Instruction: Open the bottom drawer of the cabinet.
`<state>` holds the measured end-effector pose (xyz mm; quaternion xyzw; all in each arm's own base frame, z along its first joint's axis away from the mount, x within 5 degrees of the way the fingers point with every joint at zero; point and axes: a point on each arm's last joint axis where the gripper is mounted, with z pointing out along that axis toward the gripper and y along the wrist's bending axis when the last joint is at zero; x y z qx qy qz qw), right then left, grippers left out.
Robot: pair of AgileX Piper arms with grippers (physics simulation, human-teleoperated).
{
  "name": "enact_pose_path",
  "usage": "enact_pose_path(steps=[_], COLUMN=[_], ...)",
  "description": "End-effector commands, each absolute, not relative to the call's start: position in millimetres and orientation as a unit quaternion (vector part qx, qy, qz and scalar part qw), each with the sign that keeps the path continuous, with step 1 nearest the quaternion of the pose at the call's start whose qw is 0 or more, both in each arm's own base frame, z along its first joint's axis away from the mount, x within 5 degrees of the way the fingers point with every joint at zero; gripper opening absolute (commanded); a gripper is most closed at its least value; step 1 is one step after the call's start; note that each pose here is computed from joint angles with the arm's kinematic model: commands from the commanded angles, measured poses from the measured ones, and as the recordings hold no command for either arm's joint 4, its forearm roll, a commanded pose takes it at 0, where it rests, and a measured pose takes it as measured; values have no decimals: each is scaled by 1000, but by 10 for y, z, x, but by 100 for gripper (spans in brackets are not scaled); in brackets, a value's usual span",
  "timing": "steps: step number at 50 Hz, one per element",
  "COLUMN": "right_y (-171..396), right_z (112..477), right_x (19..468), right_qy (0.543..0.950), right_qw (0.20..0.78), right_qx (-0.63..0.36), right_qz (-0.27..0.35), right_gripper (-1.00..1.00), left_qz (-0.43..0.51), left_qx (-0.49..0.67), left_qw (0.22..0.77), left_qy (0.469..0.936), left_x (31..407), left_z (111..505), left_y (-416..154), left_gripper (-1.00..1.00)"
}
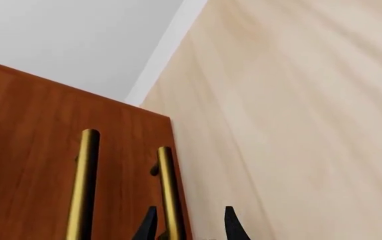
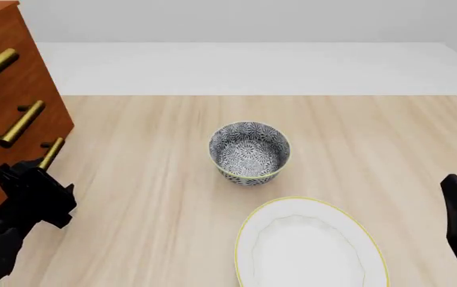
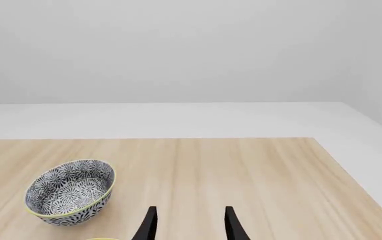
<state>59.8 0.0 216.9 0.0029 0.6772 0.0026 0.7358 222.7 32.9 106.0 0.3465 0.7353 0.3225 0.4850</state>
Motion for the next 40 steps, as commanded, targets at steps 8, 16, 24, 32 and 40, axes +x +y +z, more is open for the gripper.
enact_pose_path(steps=[8,16,24,32,40], right_y=[0,0,-1,0,0], right_z=[2169,2169,2169,2169,2169], right_x=[598,598,598,598,598], right_qy=[677,677,677,677,677], right_qw=[736,736,736,736,736], right_qx=[3,3,3,3,3], right_qz=[3,3,3,3,2], right_gripper=[100,100,100,100,100], left_qz=[327,330,332,333,335], left_qx=[342,340,339,336,335], left_qw=[477,472,466,461,457], left_qy=[740,744,747,751,753], left_x=[2276,2298,2316,2328,2330], left_z=[1012,982,950,920,900], left_y=[388,420,451,485,510], left_gripper=[100,100,100,100,100])
